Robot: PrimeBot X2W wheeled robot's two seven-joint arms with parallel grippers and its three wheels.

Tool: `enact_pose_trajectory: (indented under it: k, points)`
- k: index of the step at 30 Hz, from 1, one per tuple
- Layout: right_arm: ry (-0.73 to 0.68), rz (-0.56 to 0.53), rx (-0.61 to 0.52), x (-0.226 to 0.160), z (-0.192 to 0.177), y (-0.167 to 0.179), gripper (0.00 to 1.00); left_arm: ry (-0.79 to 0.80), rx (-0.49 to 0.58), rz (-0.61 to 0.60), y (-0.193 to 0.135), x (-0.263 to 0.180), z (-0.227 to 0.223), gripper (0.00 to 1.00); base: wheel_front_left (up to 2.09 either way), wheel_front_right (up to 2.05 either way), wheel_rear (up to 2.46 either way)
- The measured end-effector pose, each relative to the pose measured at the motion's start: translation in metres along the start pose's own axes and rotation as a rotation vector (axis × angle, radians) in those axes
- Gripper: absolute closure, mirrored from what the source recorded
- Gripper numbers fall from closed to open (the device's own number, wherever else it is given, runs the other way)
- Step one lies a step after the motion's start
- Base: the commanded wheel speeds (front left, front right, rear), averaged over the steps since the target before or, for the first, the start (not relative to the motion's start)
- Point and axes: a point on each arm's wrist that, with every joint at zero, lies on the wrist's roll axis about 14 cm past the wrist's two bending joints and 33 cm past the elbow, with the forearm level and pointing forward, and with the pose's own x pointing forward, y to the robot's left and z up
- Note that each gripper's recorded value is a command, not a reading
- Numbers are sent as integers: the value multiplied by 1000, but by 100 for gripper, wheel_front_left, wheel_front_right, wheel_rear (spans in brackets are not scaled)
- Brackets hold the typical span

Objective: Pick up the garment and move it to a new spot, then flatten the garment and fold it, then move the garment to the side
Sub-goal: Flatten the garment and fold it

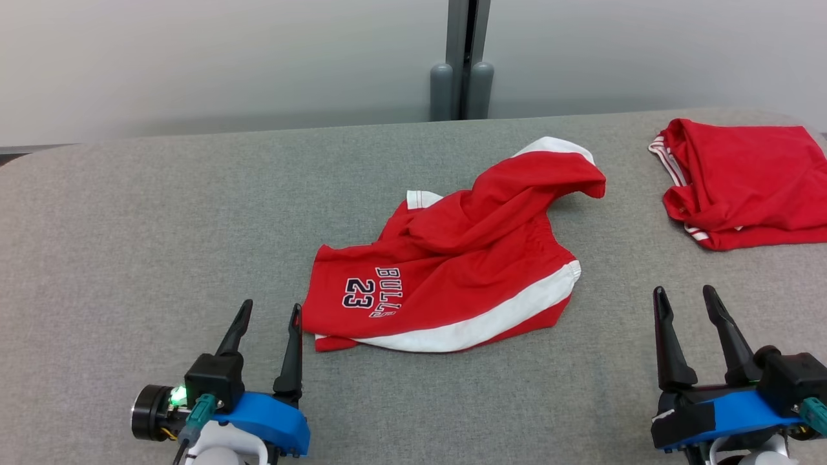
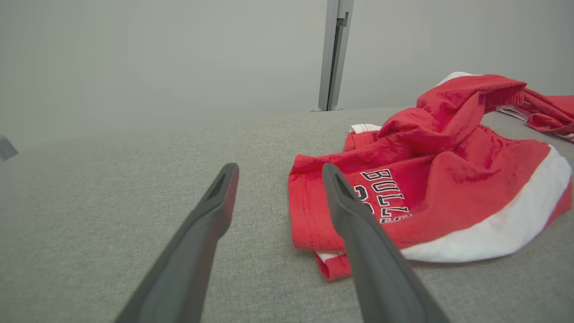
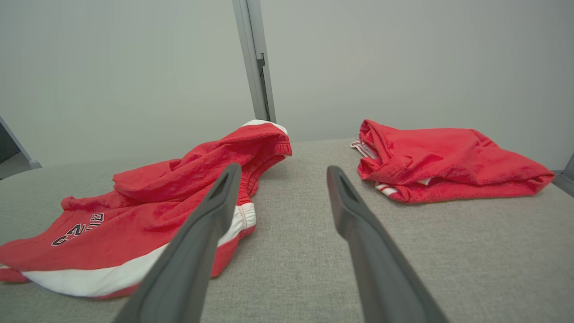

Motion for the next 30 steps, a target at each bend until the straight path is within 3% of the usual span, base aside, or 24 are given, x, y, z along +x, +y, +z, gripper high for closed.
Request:
enact_pose_trajectory:
  k: [12,28,29,30]
  points:
    - [34,-46,4,0,-13,-15,0,218,-28,-74,-22,2,-66,0,0,0,0]
    - [52,-57,6,4,-20,-18,0,294,-15,-140,-35,27,-81,0,0,0,0]
    - [52,-55,7,4,-20,-18,0,296,-14,-146,-37,28,-81,2,0,0,0]
    - [50,-53,7,4,-20,-17,0,298,-18,-154,-39,29,-80,53,0,0,0]
